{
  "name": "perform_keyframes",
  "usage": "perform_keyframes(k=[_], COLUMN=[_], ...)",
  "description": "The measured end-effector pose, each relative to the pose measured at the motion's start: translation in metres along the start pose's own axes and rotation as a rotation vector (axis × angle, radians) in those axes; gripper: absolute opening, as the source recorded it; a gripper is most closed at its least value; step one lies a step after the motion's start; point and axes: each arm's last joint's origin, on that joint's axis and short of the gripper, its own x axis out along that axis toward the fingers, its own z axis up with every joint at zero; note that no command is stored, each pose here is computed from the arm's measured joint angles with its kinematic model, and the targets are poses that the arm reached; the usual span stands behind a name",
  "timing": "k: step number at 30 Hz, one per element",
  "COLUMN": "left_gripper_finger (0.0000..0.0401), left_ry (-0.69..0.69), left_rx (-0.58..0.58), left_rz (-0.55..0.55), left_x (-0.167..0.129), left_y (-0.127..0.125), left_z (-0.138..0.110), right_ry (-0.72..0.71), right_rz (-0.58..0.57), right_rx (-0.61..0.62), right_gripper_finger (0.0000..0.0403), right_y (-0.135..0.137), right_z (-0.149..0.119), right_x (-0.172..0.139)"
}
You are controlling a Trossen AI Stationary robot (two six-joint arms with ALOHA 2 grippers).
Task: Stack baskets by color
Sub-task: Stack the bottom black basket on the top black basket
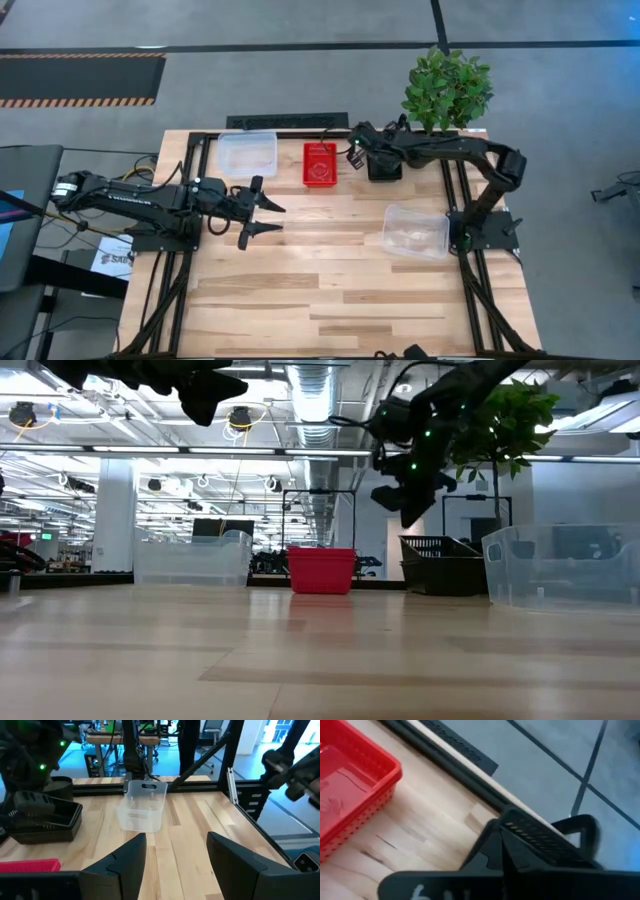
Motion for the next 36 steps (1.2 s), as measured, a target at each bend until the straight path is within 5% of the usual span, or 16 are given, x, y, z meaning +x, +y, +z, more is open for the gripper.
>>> perform_keyframes(k=[13, 25, 36], left_gripper_finger=[0.0196, 0.0196, 0.0196], left_ry=[0.007, 0.027, 0.027], left_rx=[0.006, -0.026, -0.029], left_rz=[0.001, -0.018, -0.021], left_x=[0.000, 0.000, 0.000], left_y=[0.000, 0.000, 0.000], left_z=[-0.001, -0.003, -0.003], right_ry=[0.198, 0.129, 0.106], right_rz=[-0.012, 0.125, 0.126], right_rx=[-0.011, 0.066, 0.151], right_gripper_finger=[0.0014, 0.0087, 0.0177], right_y=[-0.004, 0.007, 0.003], right_z=[-0.024, -0.014, -0.010], right_x=[-0.018, -0.019, -0.015])
